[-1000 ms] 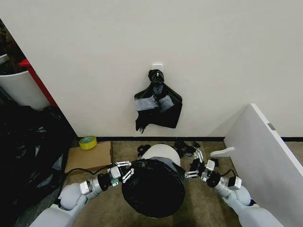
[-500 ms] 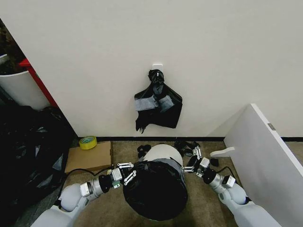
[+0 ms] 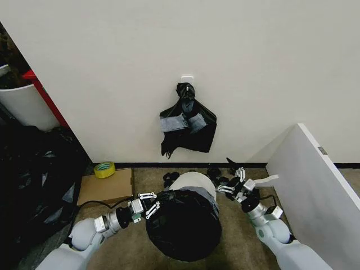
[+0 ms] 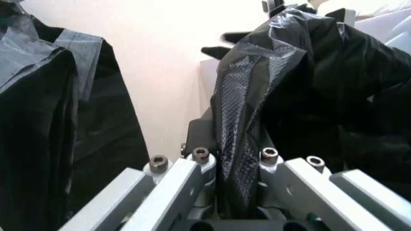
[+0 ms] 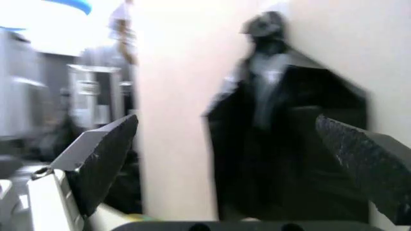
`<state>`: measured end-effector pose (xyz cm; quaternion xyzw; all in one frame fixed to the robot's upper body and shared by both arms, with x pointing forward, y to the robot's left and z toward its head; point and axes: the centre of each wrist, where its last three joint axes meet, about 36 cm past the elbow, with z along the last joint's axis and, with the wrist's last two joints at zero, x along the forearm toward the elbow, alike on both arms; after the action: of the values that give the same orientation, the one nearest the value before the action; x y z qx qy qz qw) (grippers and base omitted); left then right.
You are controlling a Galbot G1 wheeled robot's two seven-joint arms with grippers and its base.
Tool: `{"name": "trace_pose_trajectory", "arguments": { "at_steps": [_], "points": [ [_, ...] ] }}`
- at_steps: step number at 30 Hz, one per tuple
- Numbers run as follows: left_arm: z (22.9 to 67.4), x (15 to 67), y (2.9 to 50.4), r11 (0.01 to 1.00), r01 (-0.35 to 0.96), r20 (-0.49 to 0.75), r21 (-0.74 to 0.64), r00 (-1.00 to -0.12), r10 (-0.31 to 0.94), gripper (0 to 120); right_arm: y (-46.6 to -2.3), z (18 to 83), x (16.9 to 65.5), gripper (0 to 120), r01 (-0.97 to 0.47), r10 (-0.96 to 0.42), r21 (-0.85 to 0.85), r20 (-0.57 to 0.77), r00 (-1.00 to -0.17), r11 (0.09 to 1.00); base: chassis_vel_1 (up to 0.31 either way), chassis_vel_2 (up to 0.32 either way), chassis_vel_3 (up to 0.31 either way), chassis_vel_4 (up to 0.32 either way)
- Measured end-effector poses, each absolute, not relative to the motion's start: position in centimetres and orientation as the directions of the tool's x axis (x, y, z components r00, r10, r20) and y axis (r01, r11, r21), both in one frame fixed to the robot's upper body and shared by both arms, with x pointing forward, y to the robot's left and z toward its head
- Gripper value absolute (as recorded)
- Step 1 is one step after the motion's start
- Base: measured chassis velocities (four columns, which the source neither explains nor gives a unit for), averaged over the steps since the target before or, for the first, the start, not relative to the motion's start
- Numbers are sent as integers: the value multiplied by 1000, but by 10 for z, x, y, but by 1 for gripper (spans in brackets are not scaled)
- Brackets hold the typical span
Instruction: Place the garbage bag over the trash bin.
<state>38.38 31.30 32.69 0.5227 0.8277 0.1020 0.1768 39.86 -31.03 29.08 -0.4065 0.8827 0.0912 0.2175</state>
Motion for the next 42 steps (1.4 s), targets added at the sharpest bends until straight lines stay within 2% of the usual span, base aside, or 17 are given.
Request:
{"name": "trace_pose_trajectory", "arguments": {
  "at_steps": [2, 9, 13, 21, 25, 28, 33, 36, 40, 42],
  "points": [
    [327, 384, 313, 433, 829, -187, 354, -390, 901, 4, -315, 288, 396, 100, -805, -731, -36, -444, -518, 593, 0, 0, 0, 0],
    [330, 384, 311, 430, 829, -193, 357, -384, 903, 4, -321, 278, 397, 100, -826, -799, -128, -369, -474, 549, 0, 0, 0, 0],
    [331, 384, 310, 424, 832, -194, 358, -378, 905, 4, -320, 276, 400, 100, -804, -791, -152, -354, -499, 575, 0, 0, 0, 0],
    [331, 382, 307, 419, 835, -201, 358, -369, 907, 4, -307, 273, 398, 100, -709, -719, -180, -344, -604, 682, 0, 0, 0, 0],
    [327, 383, 309, 433, 830, -200, 351, -385, 901, 4, -304, 275, 396, 100, -701, -705, -165, -358, -613, 693, 0, 0, 0, 0],
    [318, 386, 315, 481, 818, -198, 315, -439, 877, 4, -301, 279, 395, 100, -696, -667, -97, -406, -625, 711, 0, 0, 0, 0],
    [300, 388, 317, 545, 815, -194, 196, -513, 836, 4, -289, 294, 396, 100, -663, -583, 7, -470, -663, 749, 0, 0, 0, 0],
    [289, 388, 310, 610, 786, -183, 103, -588, 788, 4, -277, 304, 394, 100, -615, -513, 51, -499, -699, 787, 0, 0, 0, 0],
    [287, 381, 292, 766, 636, -89, -94, -772, 630, 4, -253, 316, 382, 100, -568, -502, -26, -501, -705, 823, 0, 0, 0, 0],
    [289, 378, 289, 791, 596, -59, -140, -802, 594, 4, -249, 317, 381, 100, -565, -516, -64, -500, -695, 823, 0, 0, 0, 0]
  ]
}}
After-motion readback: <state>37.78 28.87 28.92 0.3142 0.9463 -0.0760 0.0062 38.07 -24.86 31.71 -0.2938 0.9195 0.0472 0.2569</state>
